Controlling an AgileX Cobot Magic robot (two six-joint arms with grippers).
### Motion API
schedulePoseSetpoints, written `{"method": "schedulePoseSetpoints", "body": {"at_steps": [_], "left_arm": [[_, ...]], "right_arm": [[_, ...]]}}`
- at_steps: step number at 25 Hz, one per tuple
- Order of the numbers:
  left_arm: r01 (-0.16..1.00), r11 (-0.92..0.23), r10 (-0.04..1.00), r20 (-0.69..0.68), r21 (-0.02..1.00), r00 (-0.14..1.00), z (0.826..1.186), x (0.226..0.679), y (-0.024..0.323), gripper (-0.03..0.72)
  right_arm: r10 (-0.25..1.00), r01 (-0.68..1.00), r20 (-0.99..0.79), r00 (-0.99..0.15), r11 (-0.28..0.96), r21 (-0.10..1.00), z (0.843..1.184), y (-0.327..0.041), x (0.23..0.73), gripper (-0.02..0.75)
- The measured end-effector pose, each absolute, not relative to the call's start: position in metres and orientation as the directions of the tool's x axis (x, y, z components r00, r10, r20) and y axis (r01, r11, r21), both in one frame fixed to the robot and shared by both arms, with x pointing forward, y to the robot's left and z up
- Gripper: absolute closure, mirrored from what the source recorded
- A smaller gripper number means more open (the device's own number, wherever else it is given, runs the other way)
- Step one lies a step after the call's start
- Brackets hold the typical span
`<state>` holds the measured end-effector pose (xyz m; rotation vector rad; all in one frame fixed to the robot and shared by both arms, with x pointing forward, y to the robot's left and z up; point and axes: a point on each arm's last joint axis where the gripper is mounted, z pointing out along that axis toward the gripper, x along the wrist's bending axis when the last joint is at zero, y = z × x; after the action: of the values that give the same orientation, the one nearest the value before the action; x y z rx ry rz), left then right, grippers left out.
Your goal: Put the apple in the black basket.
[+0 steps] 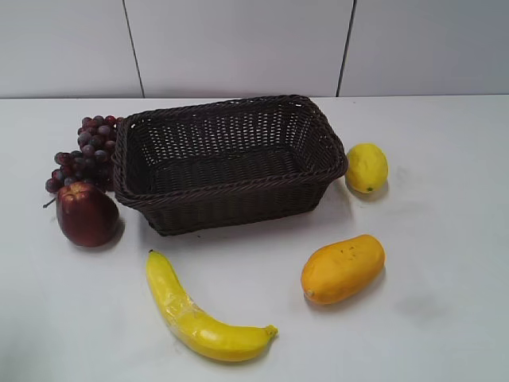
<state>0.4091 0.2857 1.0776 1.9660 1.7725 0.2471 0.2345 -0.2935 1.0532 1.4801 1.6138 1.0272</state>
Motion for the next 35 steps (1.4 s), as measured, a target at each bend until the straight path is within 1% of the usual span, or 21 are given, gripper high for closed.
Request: {"method": "schedulePoseSetpoints", "body": {"at_steps": [5, 11, 15, 20, 24, 29, 35], "left_arm": [[0.901, -0.137, 0.957, -0.18, 0.412, 0.228, 1.072, 0.447, 0.271, 0.078], [0.871, -0.316, 0.917, -0.116, 0.375, 0.383, 1.055, 0.487, 0.233, 0.071], [0.869, -0.373, 0.901, -0.096, 0.325, 0.423, 1.039, 0.517, 0.217, 0.069], [0.876, -0.407, 0.896, -0.071, 0.259, 0.438, 1.014, 0.553, 0.208, 0.069], [0.881, -0.412, 0.896, -0.07, 0.233, 0.438, 0.998, 0.573, 0.204, 0.069], [0.887, -0.413, 0.897, -0.075, 0.208, 0.435, 0.982, 0.587, 0.2, 0.069], [0.895, -0.414, 0.899, -0.083, 0.166, 0.431, 0.963, 0.593, 0.199, 0.069]], "right_arm": [[0.995, 0.434, 0.013, -0.095, 0.029, 0.9, 1.053, -0.293, 0.234, 0.164], [0.995, 0.434, 0.013, -0.095, 0.029, 0.9, 1.053, -0.293, 0.234, 0.164], [0.995, 0.434, 0.013, -0.095, 0.029, 0.9, 1.053, -0.293, 0.234, 0.164], [0.995, 0.434, 0.013, -0.095, 0.029, 0.9, 1.053, -0.293, 0.234, 0.164], [0.995, 0.434, 0.013, -0.095, 0.029, 0.9, 1.053, -0.293, 0.234, 0.164], [0.995, 0.434, 0.013, -0.095, 0.029, 0.9, 1.053, -0.293, 0.234, 0.164], [0.995, 0.434, 0.013, -0.095, 0.029, 0.901, 1.053, -0.293, 0.234, 0.164]]}}
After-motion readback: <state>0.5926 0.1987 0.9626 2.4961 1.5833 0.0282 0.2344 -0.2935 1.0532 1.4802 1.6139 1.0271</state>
